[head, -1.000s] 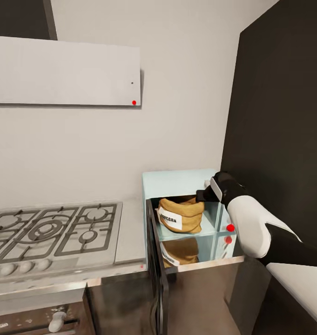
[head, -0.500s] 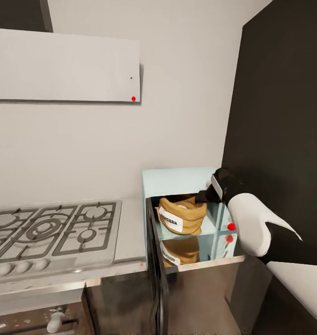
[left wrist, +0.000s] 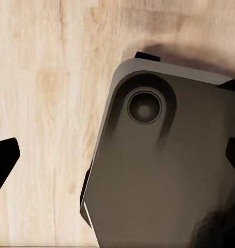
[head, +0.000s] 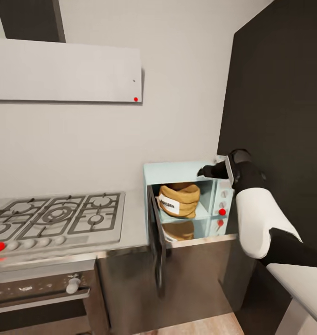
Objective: In the kitchen, take the popcorn bag from the countertop, put it into the microwave, and heat it until the popcorn is cooked so the cooked popcorn ends up inside the bag.
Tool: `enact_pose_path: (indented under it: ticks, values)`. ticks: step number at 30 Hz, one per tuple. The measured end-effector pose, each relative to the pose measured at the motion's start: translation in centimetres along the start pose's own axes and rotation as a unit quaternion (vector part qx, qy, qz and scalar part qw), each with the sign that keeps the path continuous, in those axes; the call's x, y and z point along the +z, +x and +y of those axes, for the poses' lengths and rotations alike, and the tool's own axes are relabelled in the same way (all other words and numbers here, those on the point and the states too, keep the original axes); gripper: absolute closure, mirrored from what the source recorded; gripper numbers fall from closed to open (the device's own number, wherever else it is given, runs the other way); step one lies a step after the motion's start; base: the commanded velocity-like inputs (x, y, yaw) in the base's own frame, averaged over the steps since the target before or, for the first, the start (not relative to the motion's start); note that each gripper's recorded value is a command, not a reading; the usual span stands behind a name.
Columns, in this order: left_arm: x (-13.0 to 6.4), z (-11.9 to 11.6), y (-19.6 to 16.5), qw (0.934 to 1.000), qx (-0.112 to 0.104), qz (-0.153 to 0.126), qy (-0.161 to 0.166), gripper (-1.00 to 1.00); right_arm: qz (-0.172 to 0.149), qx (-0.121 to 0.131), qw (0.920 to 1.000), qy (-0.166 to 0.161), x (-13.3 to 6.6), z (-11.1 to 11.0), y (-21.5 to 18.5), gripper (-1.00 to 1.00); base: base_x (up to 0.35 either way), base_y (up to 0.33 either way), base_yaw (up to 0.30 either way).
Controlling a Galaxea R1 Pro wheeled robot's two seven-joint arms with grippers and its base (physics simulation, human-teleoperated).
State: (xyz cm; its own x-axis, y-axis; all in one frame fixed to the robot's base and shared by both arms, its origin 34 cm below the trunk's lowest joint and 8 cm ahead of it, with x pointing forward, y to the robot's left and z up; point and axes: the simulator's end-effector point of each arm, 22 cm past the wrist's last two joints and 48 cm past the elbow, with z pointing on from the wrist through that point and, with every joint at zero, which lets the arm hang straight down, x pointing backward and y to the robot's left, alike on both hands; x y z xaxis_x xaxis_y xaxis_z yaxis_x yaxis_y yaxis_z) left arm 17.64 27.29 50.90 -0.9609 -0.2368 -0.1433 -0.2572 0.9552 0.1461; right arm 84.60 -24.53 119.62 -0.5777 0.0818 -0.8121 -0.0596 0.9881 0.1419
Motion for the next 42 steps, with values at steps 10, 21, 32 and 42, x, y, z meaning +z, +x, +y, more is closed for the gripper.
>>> enact_pose_path:
  ticks: [10, 21, 32, 42]
  values:
    - [0.0, 0.1, 0.0, 1.0, 0.0, 0.0, 0.0, -1.0, 0.013, -0.028, 0.9995, -0.005, 7.2, -1.5, 12.7, -1.0, -0.12, 0.0, 0.0]
    - [0.0, 0.1, 0.0, 1.0, 0.0, 0.0, 0.0, -1.0, -0.111, -0.094, 0.9865, -0.075, 9.4, 1.6, 15.6, -1.0, 0.064, 0.0, 0.0]
    - [0.0, 0.2, 0.0, 1.0, 0.0, 0.0, 0.0, -1.0, -0.129, -0.081, 0.9689, -0.195, 9.5, 6.8, 18.3, -1.0, 0.318, 0.0, 0.0]
    - [0.0, 0.1, 0.0, 1.0, 0.0, 0.0, 0.001, -1.0, -0.133, -0.077, 0.9676, -0.2, 9.6, 6.8, 18.6, -1.0, 0.171, 0.0, 0.0]
